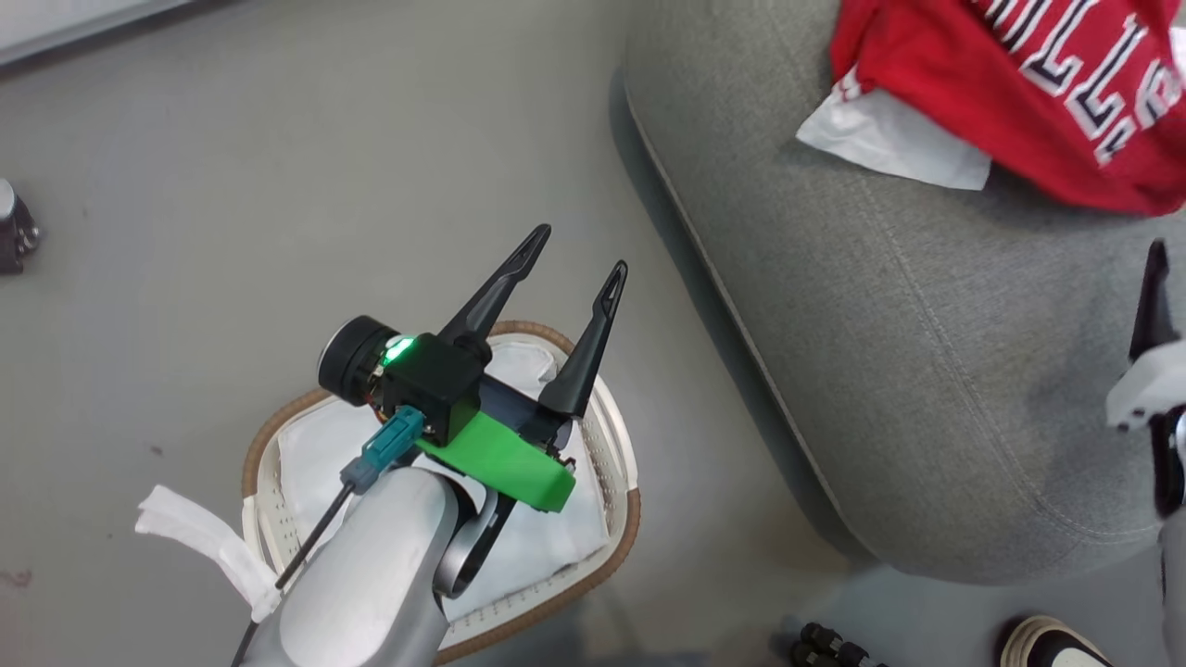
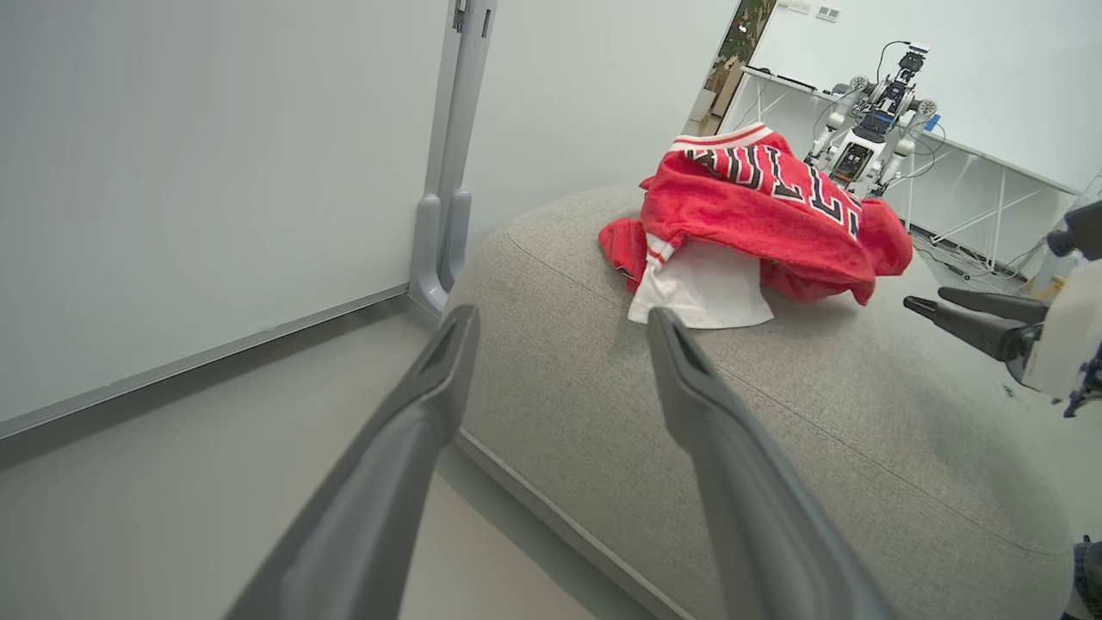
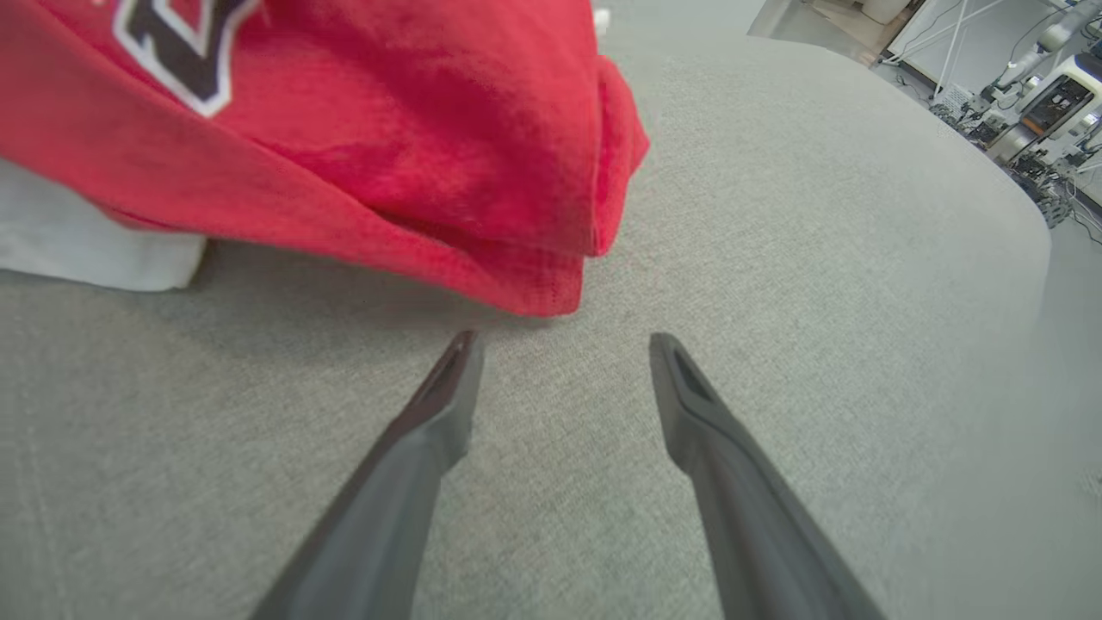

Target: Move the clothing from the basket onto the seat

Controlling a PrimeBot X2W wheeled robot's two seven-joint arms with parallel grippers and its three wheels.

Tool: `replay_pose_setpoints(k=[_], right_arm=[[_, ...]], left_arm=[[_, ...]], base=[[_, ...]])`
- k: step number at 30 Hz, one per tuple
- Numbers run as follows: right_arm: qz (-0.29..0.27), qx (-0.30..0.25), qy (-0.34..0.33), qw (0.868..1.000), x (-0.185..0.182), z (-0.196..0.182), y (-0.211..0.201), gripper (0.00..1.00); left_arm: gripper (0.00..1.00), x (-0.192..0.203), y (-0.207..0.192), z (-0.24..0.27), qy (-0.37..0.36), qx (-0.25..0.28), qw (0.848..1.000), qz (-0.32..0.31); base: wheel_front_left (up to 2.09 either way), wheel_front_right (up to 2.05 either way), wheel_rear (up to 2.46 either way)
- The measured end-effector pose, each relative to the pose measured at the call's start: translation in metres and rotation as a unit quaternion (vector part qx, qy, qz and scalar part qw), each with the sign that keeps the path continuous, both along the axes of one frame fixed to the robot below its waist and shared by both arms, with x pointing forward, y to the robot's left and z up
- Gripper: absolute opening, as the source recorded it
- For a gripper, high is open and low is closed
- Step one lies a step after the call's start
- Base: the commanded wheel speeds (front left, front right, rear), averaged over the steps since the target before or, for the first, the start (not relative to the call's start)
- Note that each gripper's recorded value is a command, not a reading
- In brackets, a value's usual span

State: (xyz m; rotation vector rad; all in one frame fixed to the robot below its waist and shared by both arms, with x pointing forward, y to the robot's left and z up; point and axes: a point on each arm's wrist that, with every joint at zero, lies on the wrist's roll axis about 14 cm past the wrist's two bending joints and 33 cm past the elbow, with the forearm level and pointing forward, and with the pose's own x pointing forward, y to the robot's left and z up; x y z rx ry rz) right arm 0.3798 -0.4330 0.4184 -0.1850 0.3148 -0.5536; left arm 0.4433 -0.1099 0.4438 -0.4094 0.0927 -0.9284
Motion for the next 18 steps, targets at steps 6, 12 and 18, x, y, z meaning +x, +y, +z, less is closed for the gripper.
replay_pose_setpoints(k=[6, 12, 18], right_arm=[[0.015, 0.023, -0.009, 1.000, -0.023, -0.003, 0.025, 1.00], [0.083, 0.062, -0.070, 0.992, 0.003, 0.014, 0.081, 1.00], [0.159, 0.098, -0.135, 0.973, 0.039, 0.041, 0.142, 1.00]], left_arm=[[1.00, -0.006, 0.007, 0.012, -0.006, 0.006, 1.000, 0.014], [1.00, -0.010, 0.024, 0.019, -0.008, 0.017, 0.999, 0.047], [1.00, -0.007, 0.058, 0.020, -0.009, 0.038, 0.994, 0.104]], base=[[0.00, 0.00, 0.00], [0.00, 0.00, 0.00], [0.00, 0.00, 0.00]])
